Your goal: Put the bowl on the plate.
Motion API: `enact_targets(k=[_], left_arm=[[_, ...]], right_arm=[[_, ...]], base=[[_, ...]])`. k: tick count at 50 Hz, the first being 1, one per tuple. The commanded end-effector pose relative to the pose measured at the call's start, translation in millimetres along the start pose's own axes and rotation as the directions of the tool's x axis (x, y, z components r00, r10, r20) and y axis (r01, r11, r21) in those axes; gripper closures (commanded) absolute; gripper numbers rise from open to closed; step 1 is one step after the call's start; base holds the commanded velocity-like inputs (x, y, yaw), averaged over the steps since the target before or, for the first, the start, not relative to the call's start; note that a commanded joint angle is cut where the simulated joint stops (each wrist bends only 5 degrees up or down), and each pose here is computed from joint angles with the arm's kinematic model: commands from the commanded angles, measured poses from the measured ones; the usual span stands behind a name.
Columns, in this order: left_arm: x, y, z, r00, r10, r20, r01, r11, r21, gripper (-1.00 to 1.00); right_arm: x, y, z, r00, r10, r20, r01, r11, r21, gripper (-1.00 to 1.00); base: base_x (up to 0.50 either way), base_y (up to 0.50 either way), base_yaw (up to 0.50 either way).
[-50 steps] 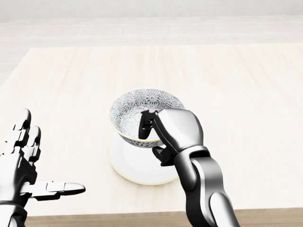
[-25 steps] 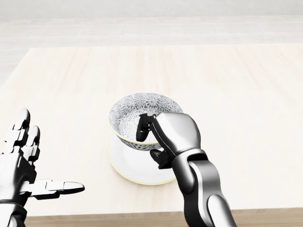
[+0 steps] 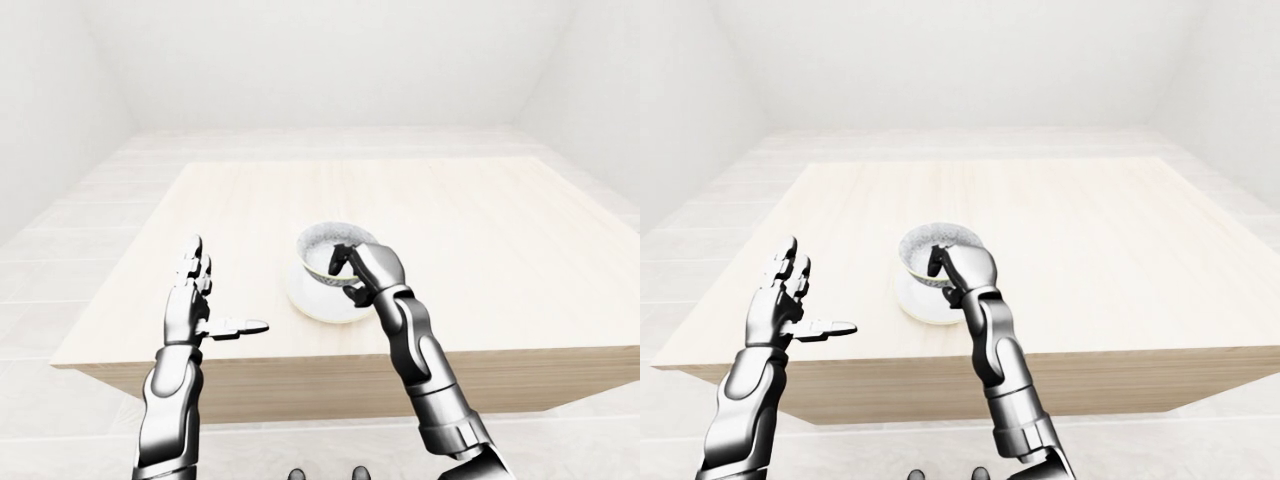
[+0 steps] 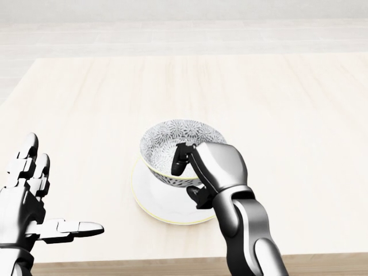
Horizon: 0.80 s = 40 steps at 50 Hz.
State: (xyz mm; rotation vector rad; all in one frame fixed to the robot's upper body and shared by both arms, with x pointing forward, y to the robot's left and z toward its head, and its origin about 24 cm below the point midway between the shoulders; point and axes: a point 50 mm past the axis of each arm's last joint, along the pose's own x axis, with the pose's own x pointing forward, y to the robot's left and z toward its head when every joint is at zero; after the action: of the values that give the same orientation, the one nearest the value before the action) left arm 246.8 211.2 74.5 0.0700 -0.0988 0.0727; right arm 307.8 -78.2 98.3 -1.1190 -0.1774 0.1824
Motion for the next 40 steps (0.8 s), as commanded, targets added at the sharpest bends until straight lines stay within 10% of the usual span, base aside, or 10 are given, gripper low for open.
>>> enact_targets(k=[1,40], left_arm=[[-1.0,1,0,1.000,0.002,0.000,-0.002,1.000,0.001,-1.00],[-0.2,-1,-3,1.000,0.001,-0.004,-0.001,1.000,0.003,-1.00]], right_arm=[[0,1,-7,0.999,-0.029,-0.019,0.029,0.999,0.015,0.42],[2,16,-24,0.997,-0.017,-0.078,0.022,0.997,0.068,0.47]], base=[[0.00,0.00,0.00],[0.00,0.00,0.00]])
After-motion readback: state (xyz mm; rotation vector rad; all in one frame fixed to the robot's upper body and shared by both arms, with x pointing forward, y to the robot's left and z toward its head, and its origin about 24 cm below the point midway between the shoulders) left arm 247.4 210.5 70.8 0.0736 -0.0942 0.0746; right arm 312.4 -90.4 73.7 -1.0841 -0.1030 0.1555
